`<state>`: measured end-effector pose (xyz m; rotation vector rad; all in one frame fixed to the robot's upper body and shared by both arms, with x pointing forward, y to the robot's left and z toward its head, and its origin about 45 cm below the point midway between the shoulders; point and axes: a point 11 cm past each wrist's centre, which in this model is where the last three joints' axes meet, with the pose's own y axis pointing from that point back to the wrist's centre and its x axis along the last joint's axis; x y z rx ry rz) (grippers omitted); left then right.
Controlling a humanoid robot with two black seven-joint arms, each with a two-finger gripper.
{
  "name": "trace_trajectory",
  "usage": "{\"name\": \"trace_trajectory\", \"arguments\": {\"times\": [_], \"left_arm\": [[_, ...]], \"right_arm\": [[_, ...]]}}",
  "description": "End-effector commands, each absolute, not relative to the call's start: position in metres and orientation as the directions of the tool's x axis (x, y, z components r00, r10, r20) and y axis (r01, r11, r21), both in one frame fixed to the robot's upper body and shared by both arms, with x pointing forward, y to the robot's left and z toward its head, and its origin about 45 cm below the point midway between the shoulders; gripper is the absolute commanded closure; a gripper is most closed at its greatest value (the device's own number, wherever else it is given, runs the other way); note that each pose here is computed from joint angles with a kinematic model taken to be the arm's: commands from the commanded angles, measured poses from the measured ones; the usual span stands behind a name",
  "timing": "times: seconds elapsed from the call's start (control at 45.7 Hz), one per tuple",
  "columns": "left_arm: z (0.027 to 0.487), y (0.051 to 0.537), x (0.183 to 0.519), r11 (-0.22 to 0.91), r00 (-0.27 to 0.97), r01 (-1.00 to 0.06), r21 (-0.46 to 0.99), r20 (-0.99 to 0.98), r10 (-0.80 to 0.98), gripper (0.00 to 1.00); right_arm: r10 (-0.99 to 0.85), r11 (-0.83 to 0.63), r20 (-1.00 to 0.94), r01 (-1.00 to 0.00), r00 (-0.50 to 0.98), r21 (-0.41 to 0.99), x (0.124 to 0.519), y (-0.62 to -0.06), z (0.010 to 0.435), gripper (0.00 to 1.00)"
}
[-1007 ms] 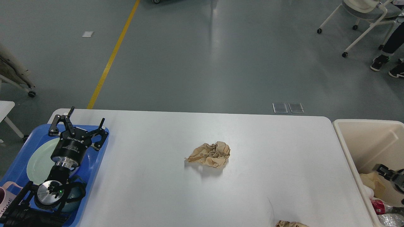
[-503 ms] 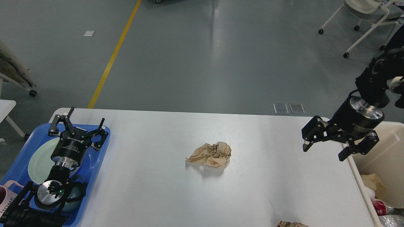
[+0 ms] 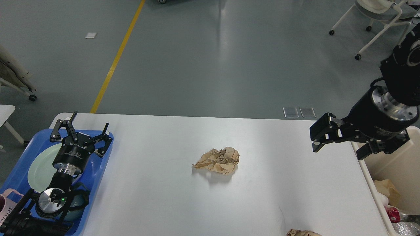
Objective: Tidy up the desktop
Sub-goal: 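Move the right gripper over the brown paper near the table edge, then lower the right gripper and grasp the brown paper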
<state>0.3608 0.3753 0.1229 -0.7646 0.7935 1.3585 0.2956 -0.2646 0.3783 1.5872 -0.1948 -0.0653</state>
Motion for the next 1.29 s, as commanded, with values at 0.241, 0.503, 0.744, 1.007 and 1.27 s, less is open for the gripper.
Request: {"name": "trace_trajectory", "arguments": {"times": [0.241, 0.503, 0.744, 1.007, 1.27], "left_arm": [[0.123, 0.375, 0.361, 0.065, 0.048, -0.998, -0.016, -0.846, 0.531, 0.03], [0.123, 0.375, 0.361, 0.066, 0.049, -0.998, -0.017, -0.846, 0.531, 0.03], [0.123, 0.375, 0.361, 0.066, 0.049, -0.998, -0.017, -0.846, 0.531, 0.03], [0.123, 0.375, 0.361, 0.067, 0.050, -0.998, -0.016, -0.846, 0.531, 0.03], [0.123, 0.375, 0.361, 0.066, 0.049, -0.998, -0.017, -0.846, 0.531, 0.03]], "right_arm": [[-0.184, -0.083, -0.148, 0.135, 0.972, 0.987, 0.271, -0.258, 0.304, 0.00], [-0.208, -0.105, -0.291, 0.274, 0.934, 0.956, 0.236, -0.258, 0.221, 0.00], [-0.093, -0.029, -0.209, 0.207, 0.974, 0.978, 0.231, -0.254, 0.179, 0.00], [-0.065, -0.024, -0.228, 0.227, 0.972, 0.974, 0.223, -0.248, 0.131, 0.00], [-0.104, -0.007, -0.231, 0.231, 0.967, 0.973, 0.221, -0.262, 0.108, 0.00]]}}
